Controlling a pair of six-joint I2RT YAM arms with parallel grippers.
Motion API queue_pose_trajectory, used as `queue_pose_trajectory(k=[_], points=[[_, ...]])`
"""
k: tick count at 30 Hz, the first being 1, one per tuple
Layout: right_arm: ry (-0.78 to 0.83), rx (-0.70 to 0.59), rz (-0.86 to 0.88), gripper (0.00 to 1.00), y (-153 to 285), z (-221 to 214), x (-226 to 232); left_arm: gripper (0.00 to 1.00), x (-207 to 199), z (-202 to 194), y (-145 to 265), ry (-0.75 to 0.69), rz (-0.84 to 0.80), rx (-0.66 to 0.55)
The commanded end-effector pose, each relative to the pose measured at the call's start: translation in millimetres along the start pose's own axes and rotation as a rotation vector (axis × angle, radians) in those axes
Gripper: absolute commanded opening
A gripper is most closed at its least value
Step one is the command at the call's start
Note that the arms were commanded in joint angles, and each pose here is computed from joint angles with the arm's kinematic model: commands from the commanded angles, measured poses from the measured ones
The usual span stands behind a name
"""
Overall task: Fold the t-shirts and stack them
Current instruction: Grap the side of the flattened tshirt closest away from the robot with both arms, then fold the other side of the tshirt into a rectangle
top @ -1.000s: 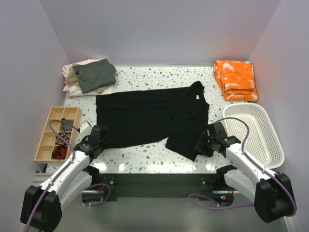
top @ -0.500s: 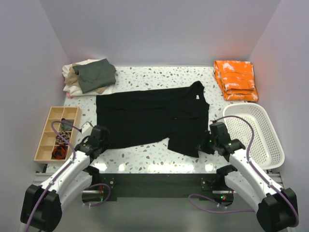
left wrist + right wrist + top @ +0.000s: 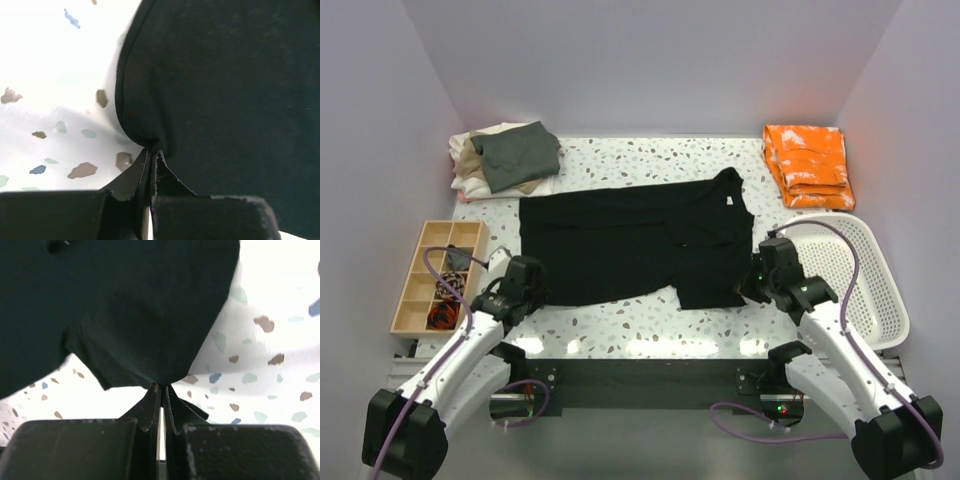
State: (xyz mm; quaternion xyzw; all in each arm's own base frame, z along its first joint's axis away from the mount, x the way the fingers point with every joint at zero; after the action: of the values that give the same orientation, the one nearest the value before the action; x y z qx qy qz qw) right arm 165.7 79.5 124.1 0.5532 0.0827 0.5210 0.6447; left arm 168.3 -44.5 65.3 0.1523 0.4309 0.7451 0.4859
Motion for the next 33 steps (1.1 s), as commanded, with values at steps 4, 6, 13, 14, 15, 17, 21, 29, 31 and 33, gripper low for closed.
queue_pose_trajectory(k=[4, 6, 13, 14, 15, 17, 21, 29, 31, 33], points=[[0.066, -0.117, 0.056, 0.0, 7.7, 43.8, 44.5, 0.0, -26.1, 45.8, 20.8, -0.024, -0.057, -0.109], [0.075, -0.114, 0.054, 0.0, 2.1, 48.9, 52.1, 0.0, -28.4, 49.3, 19.9, -0.034, -0.05, -0.111], [0.106, -0.141, 0.068, 0.0, -4.6, 74.6, 83.8, 0.01, -29.4, 61.4, 16.6, -0.04, -0.014, -0.146], [0.108, -0.143, 0.063, 0.0, -6.5, 76.8, 86.0, 0.01, -29.0, 62.0, 14.8, -0.046, -0.011, -0.147], [0.115, -0.149, 0.061, 0.0, -8.3, 81.3, 90.8, 0.01, -27.4, 63.6, 14.0, -0.041, -0.001, -0.15], [0.116, -0.157, 0.063, 0.0, -11.4, 86.6, 96.0, 0.01, -25.4, 64.8, 11.5, -0.037, 0.008, -0.15], [0.13, -0.163, 0.056, 0.0, -18.0, 98.8, 111.3, 0.01, -20.7, 71.0, 7.1, -0.023, 0.021, -0.16], [0.153, -0.131, 0.034, 0.0, -43.0, 111.5, 128.4, 0.02, -17.7, 79.5, -1.8, -0.024, 0.042, -0.174], [0.158, -0.133, 0.035, 0.0, -46.5, 115.8, 132.6, 0.02, -19.2, 80.8, -6.1, -0.03, 0.042, -0.174], [0.165, -0.126, 0.03, 0.0, -52.5, 119.6, 136.8, 0.03, -20.2, 82.7, -9.4, -0.029, 0.041, -0.172]])
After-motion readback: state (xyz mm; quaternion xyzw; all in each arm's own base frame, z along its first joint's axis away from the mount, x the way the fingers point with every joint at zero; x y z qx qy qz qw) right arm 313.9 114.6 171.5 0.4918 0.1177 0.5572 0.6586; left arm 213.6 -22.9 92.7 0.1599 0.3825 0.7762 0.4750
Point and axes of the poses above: each gripper's point midway between its finger pads, its own y axis back along the fingers, its own x axis along the line the jaws close on, z = x × y, the point moved 5 cm from there along y, back along the fingers, and after that the axes turned 13 degrees about -y, right-handed, at the moved point
